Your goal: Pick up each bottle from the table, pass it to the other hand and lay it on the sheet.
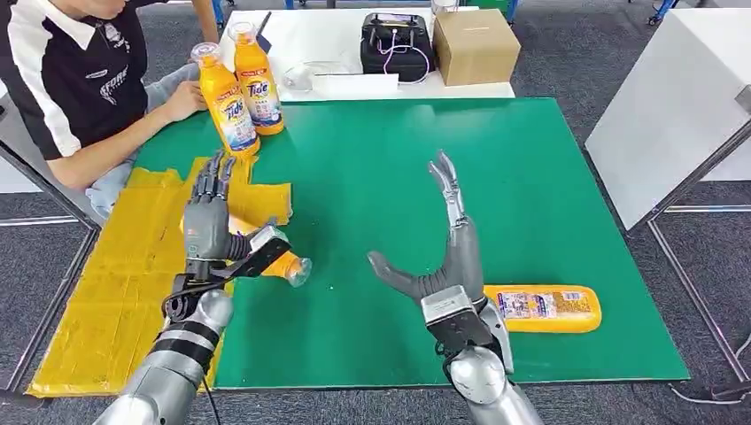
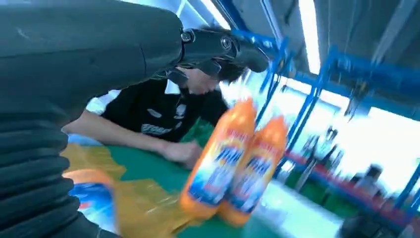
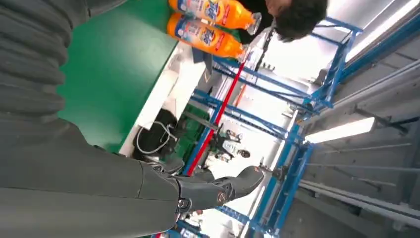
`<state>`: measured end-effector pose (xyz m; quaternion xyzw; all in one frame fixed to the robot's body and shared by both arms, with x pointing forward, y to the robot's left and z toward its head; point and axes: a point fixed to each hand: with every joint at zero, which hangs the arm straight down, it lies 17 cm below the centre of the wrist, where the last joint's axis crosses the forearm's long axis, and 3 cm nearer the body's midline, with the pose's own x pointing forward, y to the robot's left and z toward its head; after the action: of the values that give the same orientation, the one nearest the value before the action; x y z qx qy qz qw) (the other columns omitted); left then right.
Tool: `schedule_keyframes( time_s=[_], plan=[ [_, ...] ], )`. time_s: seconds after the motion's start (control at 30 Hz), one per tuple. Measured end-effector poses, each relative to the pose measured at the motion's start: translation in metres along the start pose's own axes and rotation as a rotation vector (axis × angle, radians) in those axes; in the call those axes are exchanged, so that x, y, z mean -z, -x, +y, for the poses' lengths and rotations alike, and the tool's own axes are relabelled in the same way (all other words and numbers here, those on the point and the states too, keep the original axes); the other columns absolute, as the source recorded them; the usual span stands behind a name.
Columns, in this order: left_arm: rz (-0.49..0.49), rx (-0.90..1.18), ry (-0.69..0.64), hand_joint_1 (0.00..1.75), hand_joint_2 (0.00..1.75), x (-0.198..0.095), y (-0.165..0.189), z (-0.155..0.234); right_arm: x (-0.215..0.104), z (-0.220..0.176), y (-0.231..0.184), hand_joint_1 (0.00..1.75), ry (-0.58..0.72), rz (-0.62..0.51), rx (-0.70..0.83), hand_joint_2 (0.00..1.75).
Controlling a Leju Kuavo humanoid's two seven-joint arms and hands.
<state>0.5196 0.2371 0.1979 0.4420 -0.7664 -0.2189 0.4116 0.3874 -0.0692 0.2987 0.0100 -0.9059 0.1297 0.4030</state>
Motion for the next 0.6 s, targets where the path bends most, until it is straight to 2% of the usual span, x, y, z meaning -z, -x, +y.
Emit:
schedule_keyframes(
  time_s=[0.2,0.47,0.57,0.6],
  plan=[
    [0.044,-0.024,-0.066,0.0,1.75,0.003,0.006,0.018,0.0,0.001,0.001,0.0,-0.001,0.002,-0.003,1.75],
    [0.068,-0.033,-0.088,0.0,1.75,0.002,0.01,0.024,-0.001,0.001,0.002,0.0,-0.001,0.004,-0.003,1.75],
    [0.108,-0.105,-0.115,0.0,1.75,-0.003,0.017,0.026,-0.004,0.001,0.006,0.0,0.0,0.014,-0.027,1.75],
    [0.152,-0.171,-0.128,0.0,1.75,-0.007,0.024,0.025,-0.006,0.003,0.008,0.0,-0.009,0.014,-0.067,1.75]
  ],
)
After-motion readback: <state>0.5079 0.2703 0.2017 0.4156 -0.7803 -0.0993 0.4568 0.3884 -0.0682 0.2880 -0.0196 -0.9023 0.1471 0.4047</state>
